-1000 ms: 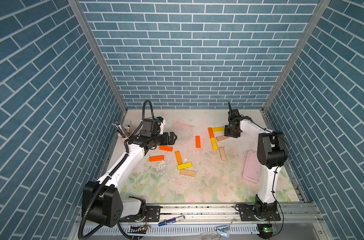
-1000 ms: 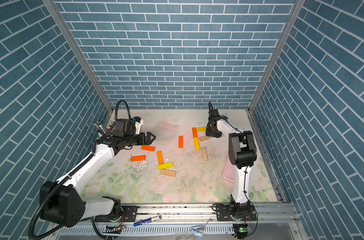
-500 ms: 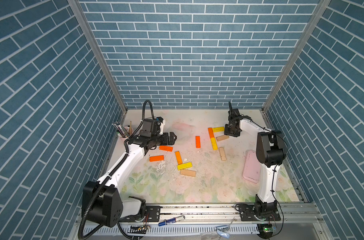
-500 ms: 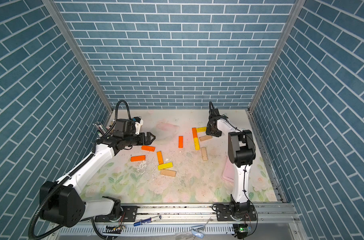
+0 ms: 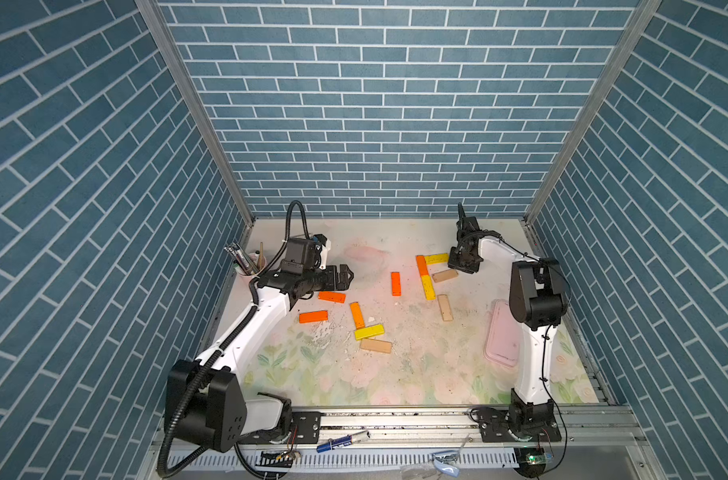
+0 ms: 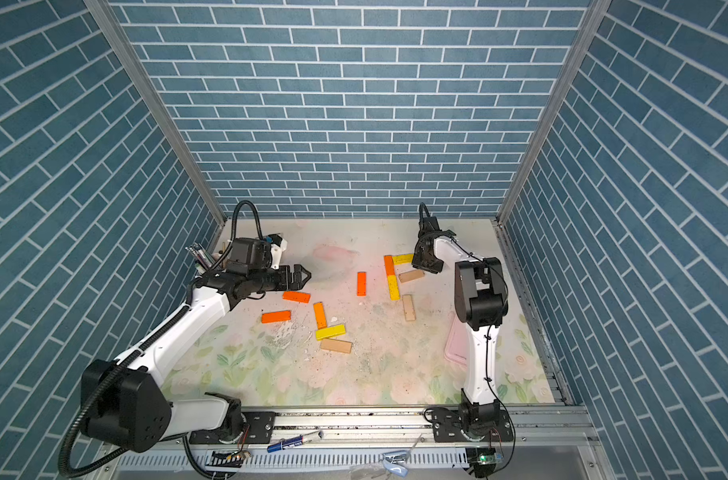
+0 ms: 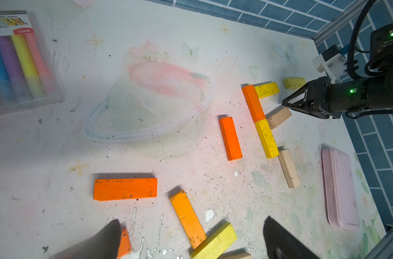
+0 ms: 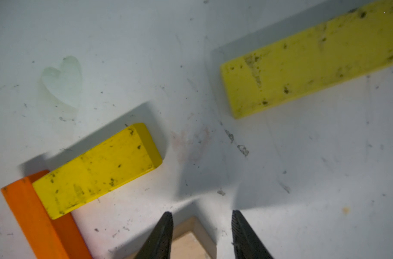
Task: Assemble the number 6 with building blocks
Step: Adjust the building block at the center of the board.
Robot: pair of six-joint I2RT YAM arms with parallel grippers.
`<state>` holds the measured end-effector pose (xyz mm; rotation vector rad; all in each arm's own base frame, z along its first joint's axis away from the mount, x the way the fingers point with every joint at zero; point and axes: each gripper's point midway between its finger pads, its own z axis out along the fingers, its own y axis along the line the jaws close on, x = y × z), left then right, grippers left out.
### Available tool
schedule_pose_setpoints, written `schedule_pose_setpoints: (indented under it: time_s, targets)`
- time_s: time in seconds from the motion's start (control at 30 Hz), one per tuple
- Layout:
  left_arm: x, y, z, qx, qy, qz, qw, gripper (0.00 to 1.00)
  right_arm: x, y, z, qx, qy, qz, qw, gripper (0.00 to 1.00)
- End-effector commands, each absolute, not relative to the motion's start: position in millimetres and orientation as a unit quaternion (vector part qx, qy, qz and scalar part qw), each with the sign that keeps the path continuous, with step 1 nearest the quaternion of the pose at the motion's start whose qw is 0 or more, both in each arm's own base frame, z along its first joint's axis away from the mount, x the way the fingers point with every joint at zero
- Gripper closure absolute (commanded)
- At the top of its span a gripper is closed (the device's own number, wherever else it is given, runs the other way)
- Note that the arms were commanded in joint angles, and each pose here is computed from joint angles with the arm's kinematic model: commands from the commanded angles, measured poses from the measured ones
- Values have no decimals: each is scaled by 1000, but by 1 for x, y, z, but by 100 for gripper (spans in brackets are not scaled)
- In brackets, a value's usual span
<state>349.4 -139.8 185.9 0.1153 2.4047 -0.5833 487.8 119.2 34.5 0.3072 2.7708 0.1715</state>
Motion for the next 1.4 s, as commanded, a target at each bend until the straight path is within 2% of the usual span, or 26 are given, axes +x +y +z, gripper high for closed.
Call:
schedule_pose_setpoints:
  time_s: [0.0,0.83,1.37]
  targets:
    - [350,-139,186,47,919,-218,324,1,485,124,31,130,976,76,158,58]
    - [350,-140,187,46,918,-222,326,1,468,130,30,141,975,101,139,63]
    - [350,-141,188,46,917,-223,326,1,464,136,33,139,974,116,134,58]
